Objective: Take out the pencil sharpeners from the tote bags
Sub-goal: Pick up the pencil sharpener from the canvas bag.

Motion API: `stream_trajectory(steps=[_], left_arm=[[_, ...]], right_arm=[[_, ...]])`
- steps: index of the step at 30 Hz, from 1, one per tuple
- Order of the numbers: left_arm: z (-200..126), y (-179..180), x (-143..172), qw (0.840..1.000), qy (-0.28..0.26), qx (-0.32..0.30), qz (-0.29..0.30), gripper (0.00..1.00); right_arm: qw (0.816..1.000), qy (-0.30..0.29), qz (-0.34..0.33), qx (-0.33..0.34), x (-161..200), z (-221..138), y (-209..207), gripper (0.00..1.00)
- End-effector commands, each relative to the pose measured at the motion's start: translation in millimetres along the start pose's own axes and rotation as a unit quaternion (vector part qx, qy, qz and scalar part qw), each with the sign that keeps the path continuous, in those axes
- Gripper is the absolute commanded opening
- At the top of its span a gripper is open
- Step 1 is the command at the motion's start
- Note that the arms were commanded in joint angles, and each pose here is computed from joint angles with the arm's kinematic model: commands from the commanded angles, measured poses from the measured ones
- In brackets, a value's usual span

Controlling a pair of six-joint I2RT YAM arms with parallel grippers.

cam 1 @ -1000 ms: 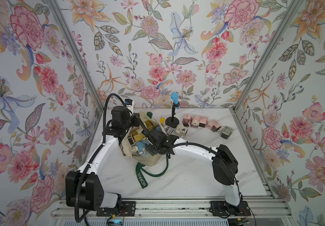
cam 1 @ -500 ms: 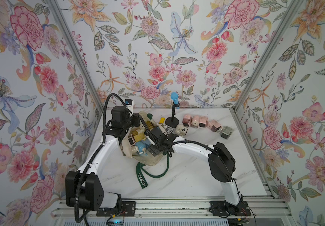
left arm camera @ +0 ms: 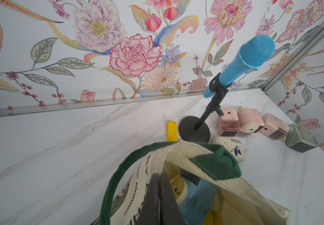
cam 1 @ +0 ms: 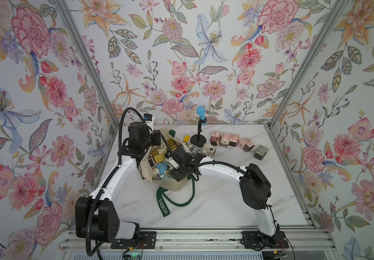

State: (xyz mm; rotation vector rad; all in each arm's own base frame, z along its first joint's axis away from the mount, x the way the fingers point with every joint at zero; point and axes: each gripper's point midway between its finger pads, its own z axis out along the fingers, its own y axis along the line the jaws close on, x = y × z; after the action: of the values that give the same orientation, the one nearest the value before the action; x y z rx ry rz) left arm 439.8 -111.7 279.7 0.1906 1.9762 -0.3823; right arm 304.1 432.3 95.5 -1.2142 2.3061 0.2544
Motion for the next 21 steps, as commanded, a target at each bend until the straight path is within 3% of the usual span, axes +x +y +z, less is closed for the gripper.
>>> stream_trajectory(steps=[1, 6, 11, 21], left_arm=[[-11, -4, -26, 0.999, -0.043, 0.002, 0.011, 0.0], [-11, -4, -26, 0.999, -0.043, 0.002, 0.011, 0.0], [-12, -4, -27, 0.999, -0.045, 0.003, 0.012, 0.0], [-12, -4, -27, 0.999, -0.044, 0.002, 0.01, 0.0]], right_arm=[[0.999, 0.042, -0.001, -0.032, 25, 9, 8, 0.77], [0.998, 0.047, -0.002, -0.044, 28, 13, 12, 0.78], [0.998, 0.043, 0.0, -0.054, 26, 14, 15, 0.69], [0.997, -0.027, -0.011, -0.074, 8, -17, 24, 0.52]])
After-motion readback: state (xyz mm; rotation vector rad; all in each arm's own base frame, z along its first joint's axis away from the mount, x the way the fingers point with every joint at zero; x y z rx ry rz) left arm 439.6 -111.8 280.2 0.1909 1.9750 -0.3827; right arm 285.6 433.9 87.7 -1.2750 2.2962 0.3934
